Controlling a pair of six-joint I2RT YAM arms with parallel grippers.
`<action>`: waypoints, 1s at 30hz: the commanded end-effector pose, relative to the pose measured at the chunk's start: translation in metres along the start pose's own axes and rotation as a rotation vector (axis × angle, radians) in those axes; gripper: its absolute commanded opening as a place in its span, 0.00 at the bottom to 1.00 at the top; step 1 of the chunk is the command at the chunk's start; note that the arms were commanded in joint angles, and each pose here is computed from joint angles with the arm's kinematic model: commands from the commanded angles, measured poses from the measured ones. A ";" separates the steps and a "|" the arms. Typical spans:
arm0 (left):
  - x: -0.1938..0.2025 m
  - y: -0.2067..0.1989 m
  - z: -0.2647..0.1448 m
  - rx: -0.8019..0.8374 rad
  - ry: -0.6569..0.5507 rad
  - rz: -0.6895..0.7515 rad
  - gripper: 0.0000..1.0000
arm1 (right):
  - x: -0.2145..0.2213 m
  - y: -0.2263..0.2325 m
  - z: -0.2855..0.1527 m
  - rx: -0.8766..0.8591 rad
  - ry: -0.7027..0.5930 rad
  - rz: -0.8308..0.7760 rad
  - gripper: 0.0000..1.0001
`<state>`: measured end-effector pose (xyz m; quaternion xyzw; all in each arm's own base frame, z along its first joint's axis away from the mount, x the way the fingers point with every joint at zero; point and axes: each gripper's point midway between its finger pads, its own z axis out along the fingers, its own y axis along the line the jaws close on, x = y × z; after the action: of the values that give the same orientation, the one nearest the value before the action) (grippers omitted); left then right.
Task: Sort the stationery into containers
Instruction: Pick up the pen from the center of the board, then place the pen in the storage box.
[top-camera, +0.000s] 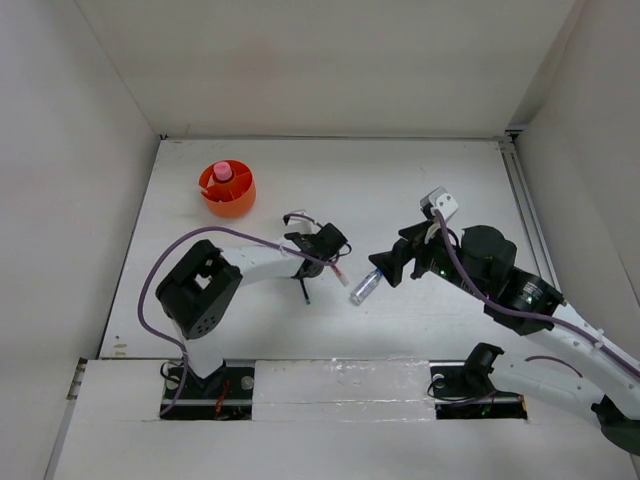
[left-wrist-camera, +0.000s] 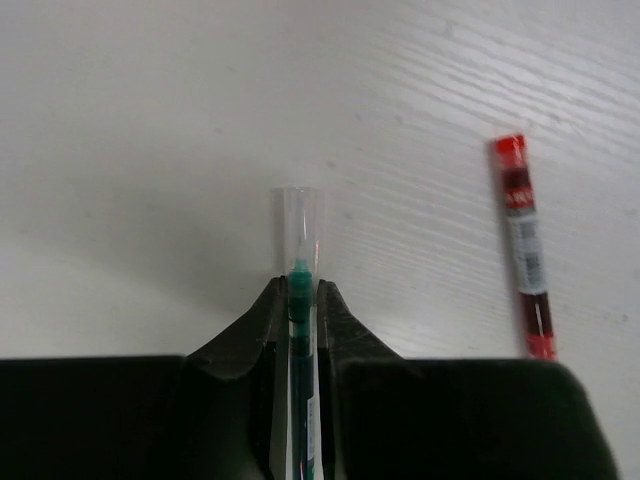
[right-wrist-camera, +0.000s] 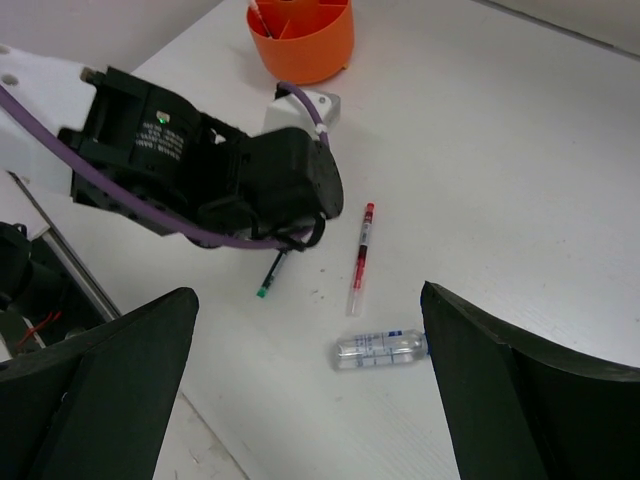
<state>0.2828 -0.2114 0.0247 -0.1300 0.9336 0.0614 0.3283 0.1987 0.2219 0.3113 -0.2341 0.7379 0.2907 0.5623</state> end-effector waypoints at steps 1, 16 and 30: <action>-0.040 0.025 -0.018 -0.025 -0.065 -0.050 0.00 | -0.021 0.006 0.000 -0.030 -0.079 0.016 0.99; -0.234 0.107 -0.059 -0.211 -0.435 -0.458 0.00 | -0.018 0.009 0.004 -0.060 -0.087 -0.022 0.99; -0.291 0.170 -0.090 -0.408 -0.671 -0.685 0.00 | -0.017 0.013 0.005 -0.079 -0.093 -0.022 0.99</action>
<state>0.4103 -0.0382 0.2453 -0.4046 0.7277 0.1426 0.5352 0.1960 0.2319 0.3084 -0.2520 0.7240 0.3092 0.5627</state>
